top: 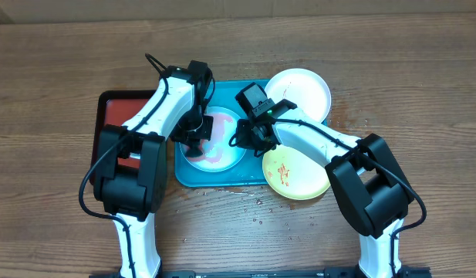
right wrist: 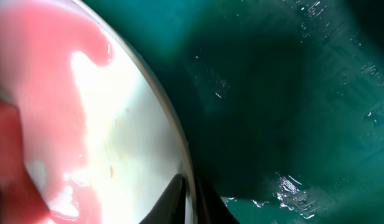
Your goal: Clean dirty plates on tray and stack at the side
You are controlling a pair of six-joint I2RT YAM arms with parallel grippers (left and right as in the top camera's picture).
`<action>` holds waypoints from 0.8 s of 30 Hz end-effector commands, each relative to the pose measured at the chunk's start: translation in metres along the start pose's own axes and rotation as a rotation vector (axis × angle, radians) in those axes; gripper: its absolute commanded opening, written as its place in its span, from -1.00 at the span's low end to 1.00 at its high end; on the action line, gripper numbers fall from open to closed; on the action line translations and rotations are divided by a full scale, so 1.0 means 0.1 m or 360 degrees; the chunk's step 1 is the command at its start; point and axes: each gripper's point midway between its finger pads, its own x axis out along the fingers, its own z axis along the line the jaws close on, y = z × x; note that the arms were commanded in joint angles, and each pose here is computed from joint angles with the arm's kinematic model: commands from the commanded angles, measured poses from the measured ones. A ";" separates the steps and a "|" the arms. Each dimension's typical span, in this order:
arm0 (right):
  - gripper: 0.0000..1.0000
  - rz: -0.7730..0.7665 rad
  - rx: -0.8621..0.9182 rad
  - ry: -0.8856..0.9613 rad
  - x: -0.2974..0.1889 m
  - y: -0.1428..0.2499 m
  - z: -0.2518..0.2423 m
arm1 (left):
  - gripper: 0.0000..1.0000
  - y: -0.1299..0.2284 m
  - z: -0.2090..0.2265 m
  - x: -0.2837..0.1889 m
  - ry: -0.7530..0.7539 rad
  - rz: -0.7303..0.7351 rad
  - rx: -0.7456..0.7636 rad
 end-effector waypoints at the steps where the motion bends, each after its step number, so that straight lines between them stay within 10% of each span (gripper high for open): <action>1: -0.82 0.0025 -0.0005 0.0039 0.08 0.04 -0.06 | -0.91 0.13 -0.45 -0.08 0.0446 0.0048 0.0331; 9: -0.82 0.0027 -0.0005 0.0040 0.08 0.04 -0.07 | -0.91 -0.37 -0.54 -0.14 0.0478 -0.0306 0.0469; 24: -0.93 0.0025 -0.0012 0.0042 0.07 0.04 -0.06 | -0.92 -0.75 1.00 -1.55 0.0080 -0.0627 -0.0363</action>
